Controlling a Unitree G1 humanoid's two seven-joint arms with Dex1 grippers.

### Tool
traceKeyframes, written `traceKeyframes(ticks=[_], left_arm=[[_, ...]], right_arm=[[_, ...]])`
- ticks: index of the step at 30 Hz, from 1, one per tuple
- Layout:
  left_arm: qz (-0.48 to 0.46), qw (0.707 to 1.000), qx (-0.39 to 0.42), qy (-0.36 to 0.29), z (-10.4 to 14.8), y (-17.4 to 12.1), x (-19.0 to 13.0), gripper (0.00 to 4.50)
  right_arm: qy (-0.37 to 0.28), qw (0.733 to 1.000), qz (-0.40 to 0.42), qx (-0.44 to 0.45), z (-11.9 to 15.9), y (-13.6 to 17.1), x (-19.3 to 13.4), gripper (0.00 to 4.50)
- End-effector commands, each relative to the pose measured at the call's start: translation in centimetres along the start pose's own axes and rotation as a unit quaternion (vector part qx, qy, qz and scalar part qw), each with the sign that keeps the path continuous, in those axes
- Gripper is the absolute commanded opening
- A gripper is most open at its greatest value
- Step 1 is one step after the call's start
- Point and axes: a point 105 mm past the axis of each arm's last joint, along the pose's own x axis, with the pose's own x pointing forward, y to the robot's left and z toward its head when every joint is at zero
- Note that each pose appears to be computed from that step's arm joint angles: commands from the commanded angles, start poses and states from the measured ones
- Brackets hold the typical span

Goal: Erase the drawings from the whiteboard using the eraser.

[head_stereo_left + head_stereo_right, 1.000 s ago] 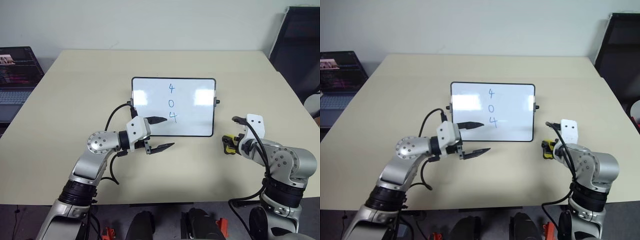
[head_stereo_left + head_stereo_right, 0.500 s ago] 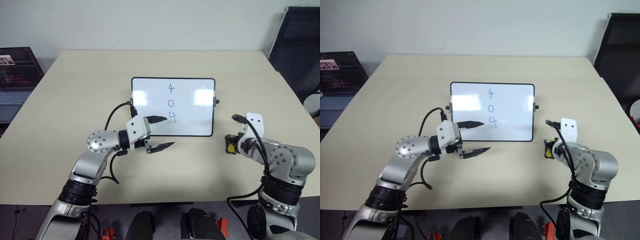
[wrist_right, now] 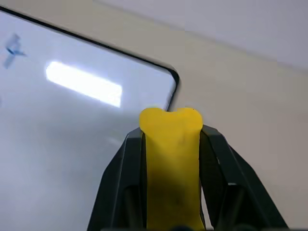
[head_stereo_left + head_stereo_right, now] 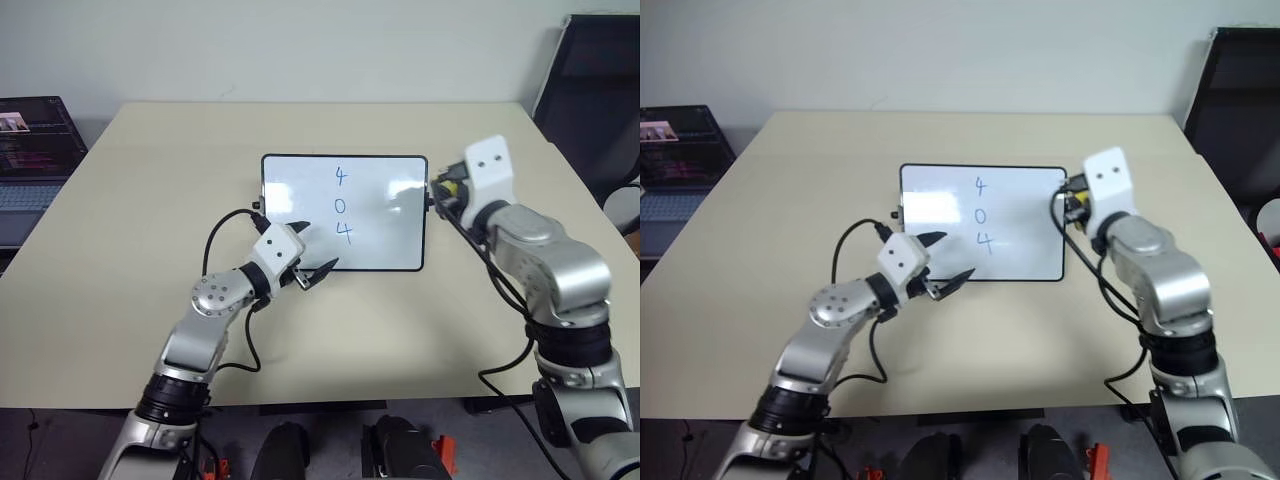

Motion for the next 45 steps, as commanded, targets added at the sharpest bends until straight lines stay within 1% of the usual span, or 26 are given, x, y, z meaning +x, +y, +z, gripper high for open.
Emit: traceKeyframes(ticks=[1,5,7,12,14,19,22,28,35,39,45], left_arm=[[0.041,0.999,0.019,-0.02,1.7,0.6,0.1,4.5],[0.074,0.997,0.013,-0.011,1.3,1.4,0.2,4.5],[0.088,0.996,0.016,-0.008,1.3,2.1,0.1,4.5],[0.116,0.993,0.032,0.002,1.0,3.6,-0.5,4.5],[0.123,0.992,0.037,0.003,1.0,4.1,-0.7,4.5],[0.133,0.99,0.042,0.002,1.1,4.5,-1.2,4.5],[0.135,0.99,0.043,0.0,1.3,4.4,-1.4,4.5],[0.141,0.989,0.042,-0.005,1.8,4.2,-1.5,4.5],[0.144,0.989,0.042,-0.01,2.1,4.3,-1.4,4.5],[0.144,0.989,0.042,-0.011,2.2,4.3,-1.2,4.5],[0.154,0.987,0.04,-0.022,2.8,4.4,-0.8,4.5]], right_arm=[[-0.08,0.996,0.013,-0.042,3.7,0.8,1.1,1.1],[-0.115,0.99,0.044,-0.066,5.4,2.4,2.6,1.1],[-0.129,0.984,0.075,-0.093,6.1,3.9,3.5,1.1],[-0.142,0.973,0.129,-0.13,7.2,6.4,4.9,1.1],[-0.137,0.969,0.153,-0.137,7.3,7.2,5.4,1.1],[-0.109,0.958,0.196,-0.18,6.3,8.7,6.3,1.1],[-0.095,0.953,0.208,-0.198,5.8,8.9,6.8,1.1],[-0.084,0.951,0.204,-0.217,5.4,8.7,7.9,1.1],[-0.063,0.956,0.188,-0.216,4.6,7.4,9.0,1.1],[-0.056,0.957,0.184,-0.218,4.3,6.9,9.3,1.1],[-0.033,0.952,0.203,-0.225,3.4,6.9,9.3,1.1]])
